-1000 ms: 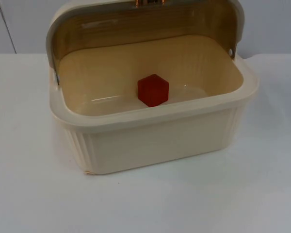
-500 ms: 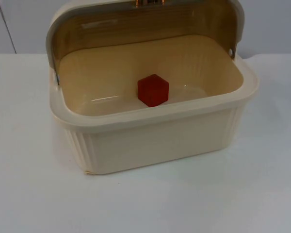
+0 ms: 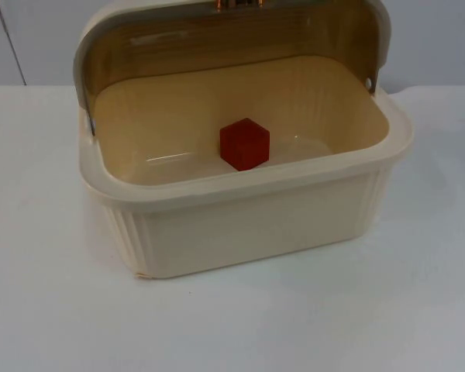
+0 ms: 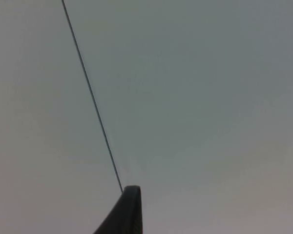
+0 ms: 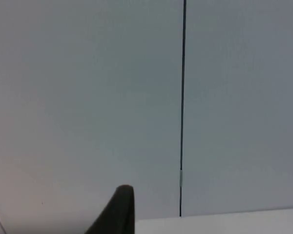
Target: Open the box lid with the left hand, place the block into the box with the right hand, then close the box lid with the left hand.
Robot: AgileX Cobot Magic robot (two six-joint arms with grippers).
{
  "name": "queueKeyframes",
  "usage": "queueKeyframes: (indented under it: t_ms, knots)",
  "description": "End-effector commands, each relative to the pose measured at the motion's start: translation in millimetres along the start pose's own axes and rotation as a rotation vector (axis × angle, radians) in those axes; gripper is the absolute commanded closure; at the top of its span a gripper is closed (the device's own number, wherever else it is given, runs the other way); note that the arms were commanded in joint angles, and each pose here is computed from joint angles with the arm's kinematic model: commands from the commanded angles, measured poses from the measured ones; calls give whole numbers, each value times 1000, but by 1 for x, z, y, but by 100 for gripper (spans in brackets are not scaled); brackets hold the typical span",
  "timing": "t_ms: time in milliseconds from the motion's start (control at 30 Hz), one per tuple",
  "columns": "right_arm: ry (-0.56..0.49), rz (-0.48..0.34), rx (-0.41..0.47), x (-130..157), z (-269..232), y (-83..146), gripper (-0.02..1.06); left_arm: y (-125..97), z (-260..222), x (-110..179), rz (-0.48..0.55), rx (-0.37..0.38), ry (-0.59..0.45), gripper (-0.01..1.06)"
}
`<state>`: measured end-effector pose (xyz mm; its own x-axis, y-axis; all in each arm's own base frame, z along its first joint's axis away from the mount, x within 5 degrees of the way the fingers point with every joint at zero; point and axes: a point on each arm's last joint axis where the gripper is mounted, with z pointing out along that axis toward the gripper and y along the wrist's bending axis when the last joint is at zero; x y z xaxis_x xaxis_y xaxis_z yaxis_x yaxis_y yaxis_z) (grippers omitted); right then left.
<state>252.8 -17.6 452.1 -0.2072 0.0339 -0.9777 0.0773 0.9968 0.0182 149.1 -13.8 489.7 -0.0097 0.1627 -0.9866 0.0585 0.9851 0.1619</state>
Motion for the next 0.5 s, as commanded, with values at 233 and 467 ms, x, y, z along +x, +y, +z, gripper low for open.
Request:
queueKeyframes:
  t_ms: [233, 467]
  knots:
    - [-53, -2, 8, -7, -3, -2, 6, -14, 57, 21, -73, 67, 102, 0]
    - [-58, -2, 8, -8, -3, -2, 6, -21, 122, 22, -16, 74, 171, 0]
